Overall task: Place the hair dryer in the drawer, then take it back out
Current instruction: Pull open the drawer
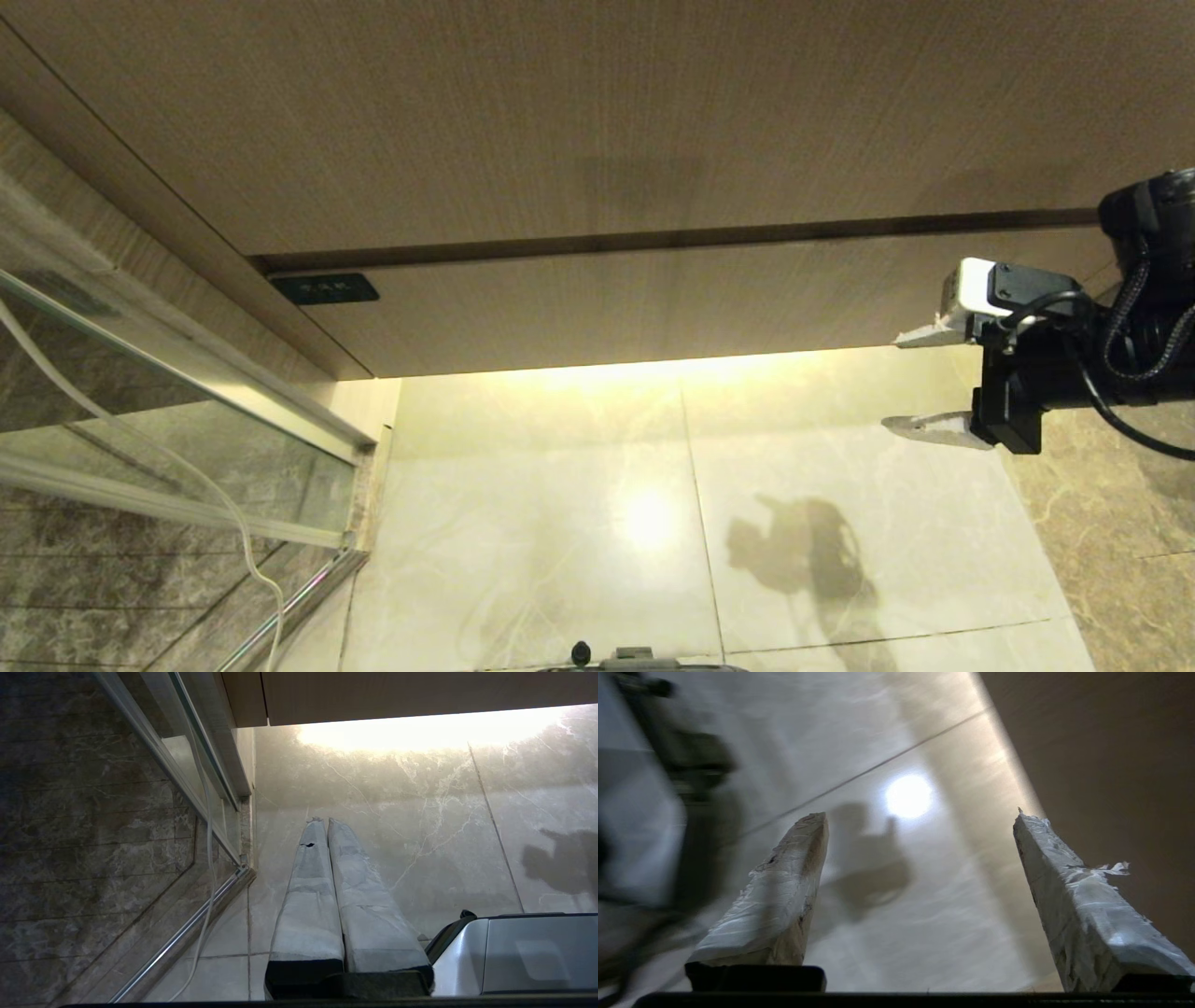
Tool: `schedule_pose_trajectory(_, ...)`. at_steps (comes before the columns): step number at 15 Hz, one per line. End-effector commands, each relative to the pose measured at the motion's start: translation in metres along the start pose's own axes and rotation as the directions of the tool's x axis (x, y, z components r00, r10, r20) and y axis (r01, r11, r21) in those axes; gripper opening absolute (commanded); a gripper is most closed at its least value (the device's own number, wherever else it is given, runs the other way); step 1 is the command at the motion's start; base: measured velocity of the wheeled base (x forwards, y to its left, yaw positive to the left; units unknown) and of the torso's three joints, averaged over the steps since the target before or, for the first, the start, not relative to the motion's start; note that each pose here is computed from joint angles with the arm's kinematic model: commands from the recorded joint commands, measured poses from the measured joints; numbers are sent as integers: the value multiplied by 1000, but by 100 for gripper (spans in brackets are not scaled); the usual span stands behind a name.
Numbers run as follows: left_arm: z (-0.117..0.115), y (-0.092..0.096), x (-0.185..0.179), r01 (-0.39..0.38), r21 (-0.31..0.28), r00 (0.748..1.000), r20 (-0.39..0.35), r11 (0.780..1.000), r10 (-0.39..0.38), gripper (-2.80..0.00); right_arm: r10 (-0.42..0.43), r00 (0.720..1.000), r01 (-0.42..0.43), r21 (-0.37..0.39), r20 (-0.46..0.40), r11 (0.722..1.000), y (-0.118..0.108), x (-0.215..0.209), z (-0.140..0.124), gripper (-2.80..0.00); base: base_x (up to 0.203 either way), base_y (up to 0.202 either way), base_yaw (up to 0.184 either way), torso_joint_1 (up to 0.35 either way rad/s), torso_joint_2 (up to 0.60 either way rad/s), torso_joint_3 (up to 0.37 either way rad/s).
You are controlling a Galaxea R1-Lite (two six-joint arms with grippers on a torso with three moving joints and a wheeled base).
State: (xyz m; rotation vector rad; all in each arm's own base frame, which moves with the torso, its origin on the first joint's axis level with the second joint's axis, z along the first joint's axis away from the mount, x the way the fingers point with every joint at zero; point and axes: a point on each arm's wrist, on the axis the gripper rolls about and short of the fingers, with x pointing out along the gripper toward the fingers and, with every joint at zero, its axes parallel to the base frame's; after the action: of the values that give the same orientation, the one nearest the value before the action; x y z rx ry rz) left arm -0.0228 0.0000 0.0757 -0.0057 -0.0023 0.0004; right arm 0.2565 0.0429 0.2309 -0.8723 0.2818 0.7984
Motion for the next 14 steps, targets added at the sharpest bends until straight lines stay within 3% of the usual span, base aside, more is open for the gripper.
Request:
schedule_pose_trajectory(1,0,0,0,-1,0,1000,2,1000,1,-280,-191,972,214,-177,135,961,-14,7,2,0,0,0,0,0,0,0)
schedule_pose_trajectory(3,0,0,0,-1,0,1000,1,1000,1,-280,-257,933,319,-250,251,914,-26,25,-3,0,0,0,0,0,0,0)
schedule_pose_trajectory(5,0,0,0,-1,0,1000,-1,1000,1,-280,-231,921,321,-275,314,906,-33,35,-6,0,0,0,0,0,0,0)
schedule_pose_trajectory(14,0,0,0,-1,0,1000,-1,1000,1,-280,-230,929,308,-261,290,915,-55,53,-12,0,0,0,0,0,0,0)
